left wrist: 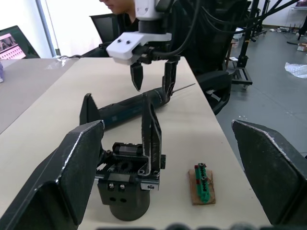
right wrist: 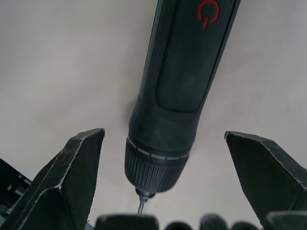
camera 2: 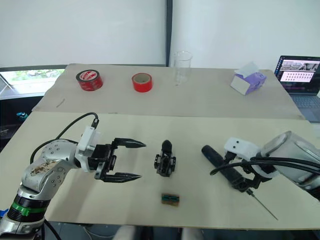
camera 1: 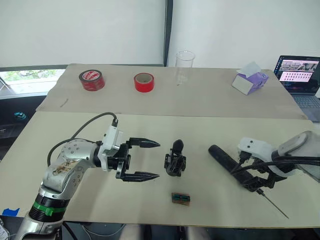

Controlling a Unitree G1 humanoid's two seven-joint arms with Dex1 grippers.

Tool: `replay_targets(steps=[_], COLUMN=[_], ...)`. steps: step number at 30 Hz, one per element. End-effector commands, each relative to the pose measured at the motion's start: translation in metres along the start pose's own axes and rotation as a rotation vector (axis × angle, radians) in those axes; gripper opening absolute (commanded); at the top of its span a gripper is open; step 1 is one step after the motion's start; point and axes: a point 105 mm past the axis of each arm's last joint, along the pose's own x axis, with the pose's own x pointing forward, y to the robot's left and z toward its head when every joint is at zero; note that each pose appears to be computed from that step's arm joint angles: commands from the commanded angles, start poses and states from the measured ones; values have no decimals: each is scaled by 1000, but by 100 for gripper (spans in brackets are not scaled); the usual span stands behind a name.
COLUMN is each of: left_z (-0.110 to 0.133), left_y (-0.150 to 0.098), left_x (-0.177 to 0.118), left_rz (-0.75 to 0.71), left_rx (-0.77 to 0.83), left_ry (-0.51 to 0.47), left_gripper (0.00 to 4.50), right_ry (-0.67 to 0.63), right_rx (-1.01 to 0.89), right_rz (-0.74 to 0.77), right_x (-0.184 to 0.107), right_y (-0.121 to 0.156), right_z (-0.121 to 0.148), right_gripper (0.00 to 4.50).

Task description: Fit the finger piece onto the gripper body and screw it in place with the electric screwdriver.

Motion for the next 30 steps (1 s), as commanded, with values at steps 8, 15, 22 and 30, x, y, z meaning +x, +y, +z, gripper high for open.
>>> replay_targets(steps=[8,15,22,30], left_z=[6,5,5,-2], left_y=[-3,-4,-4,-8], left_x=[1,0,-5,-16], left_rz=[-18,-17,-9,-7], left_rx=[37,35,31,-2], left_ry=[6,20,37,63], left_gripper=[450,450,450,450], right_ry=[78,105,102,-386], right_rx=[9,-11,-37,42], right_rz=[-63,-31,-35,-79], right_x=[19,36,29,-34], right_y=[-12,-9,-12,-17], right_z=[-4,-3,-8,31], right_gripper=[446,336,193,193])
